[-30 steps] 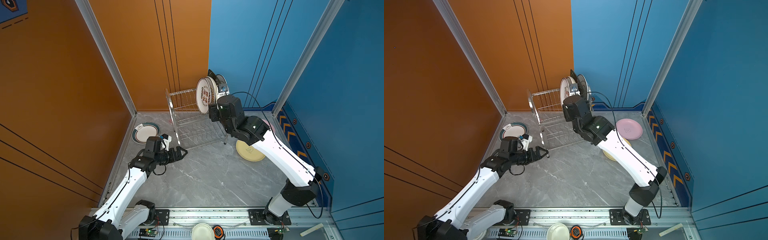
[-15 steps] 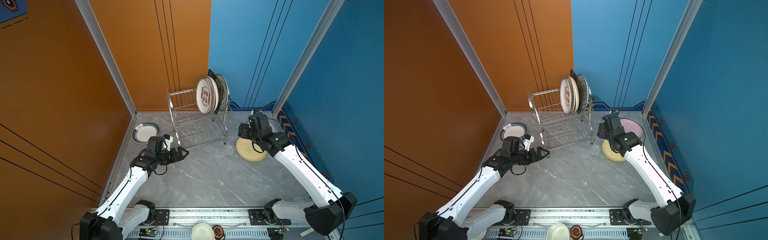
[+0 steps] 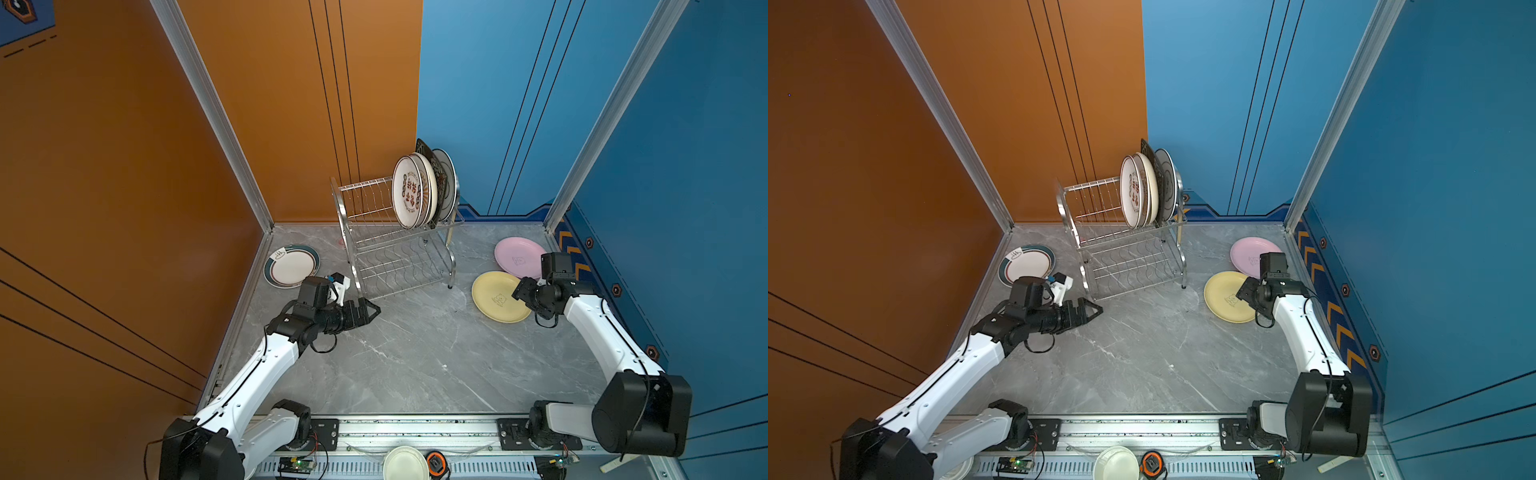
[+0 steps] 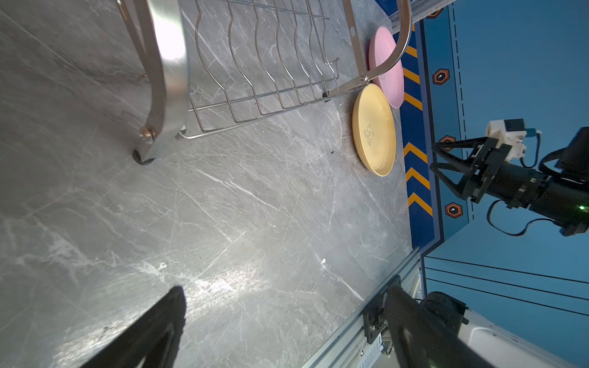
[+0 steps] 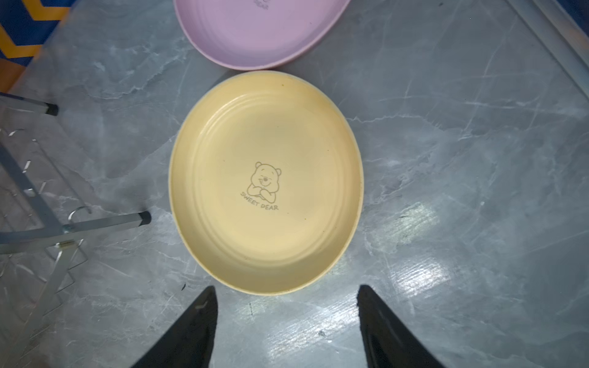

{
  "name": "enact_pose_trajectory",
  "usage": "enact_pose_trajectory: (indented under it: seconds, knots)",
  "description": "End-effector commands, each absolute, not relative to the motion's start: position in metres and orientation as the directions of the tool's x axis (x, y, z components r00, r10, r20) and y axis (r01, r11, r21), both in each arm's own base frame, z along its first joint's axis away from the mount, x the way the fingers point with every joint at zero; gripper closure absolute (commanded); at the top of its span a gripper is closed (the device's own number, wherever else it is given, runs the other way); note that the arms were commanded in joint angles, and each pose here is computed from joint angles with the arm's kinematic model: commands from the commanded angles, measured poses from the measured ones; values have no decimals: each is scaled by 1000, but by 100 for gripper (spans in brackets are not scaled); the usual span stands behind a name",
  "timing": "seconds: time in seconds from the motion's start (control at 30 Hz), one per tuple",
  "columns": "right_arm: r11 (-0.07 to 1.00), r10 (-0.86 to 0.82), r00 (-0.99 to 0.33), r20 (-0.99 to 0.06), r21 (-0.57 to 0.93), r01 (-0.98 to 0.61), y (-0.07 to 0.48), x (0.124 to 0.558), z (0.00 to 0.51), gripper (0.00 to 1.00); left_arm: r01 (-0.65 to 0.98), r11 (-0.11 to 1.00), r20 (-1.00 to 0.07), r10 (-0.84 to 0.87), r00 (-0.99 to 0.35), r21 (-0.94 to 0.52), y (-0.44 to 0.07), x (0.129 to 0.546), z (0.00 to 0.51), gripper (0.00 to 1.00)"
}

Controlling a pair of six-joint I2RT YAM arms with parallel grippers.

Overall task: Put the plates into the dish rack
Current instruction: 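Move the right gripper down to the yellow bear plate's rim, then grip the yellow plate's rim with the right gripper and drag it inward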

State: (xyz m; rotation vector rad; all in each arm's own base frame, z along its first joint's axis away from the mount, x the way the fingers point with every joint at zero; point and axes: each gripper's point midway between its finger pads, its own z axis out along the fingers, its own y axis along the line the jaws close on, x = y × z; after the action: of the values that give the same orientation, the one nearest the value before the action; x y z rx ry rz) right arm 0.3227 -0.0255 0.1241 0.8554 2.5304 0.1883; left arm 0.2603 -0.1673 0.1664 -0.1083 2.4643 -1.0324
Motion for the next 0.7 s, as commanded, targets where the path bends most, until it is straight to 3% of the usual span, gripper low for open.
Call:
enact_pose_trajectory:
  seconds: [0.0,0.33,0.67]
  knots:
    - [773,635,-694,-339,286,567,-35,325,105,30,103,708,-368,-233,-900,-699,-172,257,159,2]
    - [719,694,-673,-255,286,633,-60,337,64,40,89,717,-372,-248,-894,-691,-173,258,156,2]
    - [711,702,-679,-213,258,654,-66,349,36,58,80,724,-376,-258,-890,-685,-175,260,157,2]
